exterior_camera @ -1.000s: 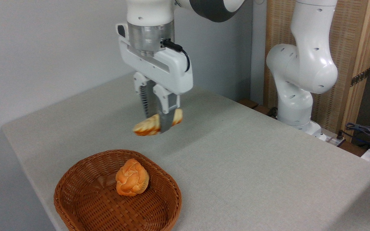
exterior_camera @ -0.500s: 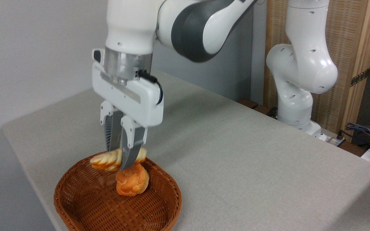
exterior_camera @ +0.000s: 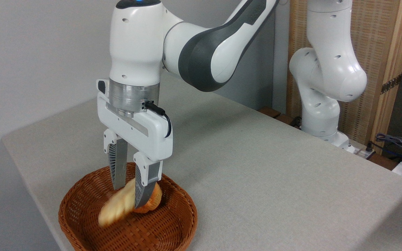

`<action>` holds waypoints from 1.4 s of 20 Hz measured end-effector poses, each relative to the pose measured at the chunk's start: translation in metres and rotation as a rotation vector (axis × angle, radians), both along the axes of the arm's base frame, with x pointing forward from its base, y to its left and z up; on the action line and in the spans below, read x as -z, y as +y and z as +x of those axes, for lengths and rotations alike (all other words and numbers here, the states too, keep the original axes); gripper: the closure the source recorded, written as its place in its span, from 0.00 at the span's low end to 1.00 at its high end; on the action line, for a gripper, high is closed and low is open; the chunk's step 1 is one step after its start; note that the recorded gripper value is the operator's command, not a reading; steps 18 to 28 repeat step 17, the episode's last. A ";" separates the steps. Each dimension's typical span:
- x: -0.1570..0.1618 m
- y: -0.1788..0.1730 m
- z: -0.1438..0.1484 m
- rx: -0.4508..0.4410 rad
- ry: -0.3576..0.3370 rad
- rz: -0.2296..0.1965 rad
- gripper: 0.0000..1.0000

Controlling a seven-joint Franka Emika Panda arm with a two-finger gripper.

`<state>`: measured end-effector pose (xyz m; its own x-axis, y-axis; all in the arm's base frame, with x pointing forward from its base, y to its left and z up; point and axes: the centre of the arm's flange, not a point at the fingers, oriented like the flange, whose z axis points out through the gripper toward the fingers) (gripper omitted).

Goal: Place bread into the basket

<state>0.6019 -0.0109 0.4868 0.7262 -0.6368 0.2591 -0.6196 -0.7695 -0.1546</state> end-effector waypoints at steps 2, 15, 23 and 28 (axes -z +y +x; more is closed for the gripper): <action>0.000 0.000 0.000 0.000 -0.001 0.000 0.00; -0.045 0.004 -0.019 0.006 0.127 -0.020 0.00; -0.066 0.005 -0.028 0.011 0.173 -0.026 0.00; -0.066 0.005 -0.028 0.011 0.173 -0.026 0.00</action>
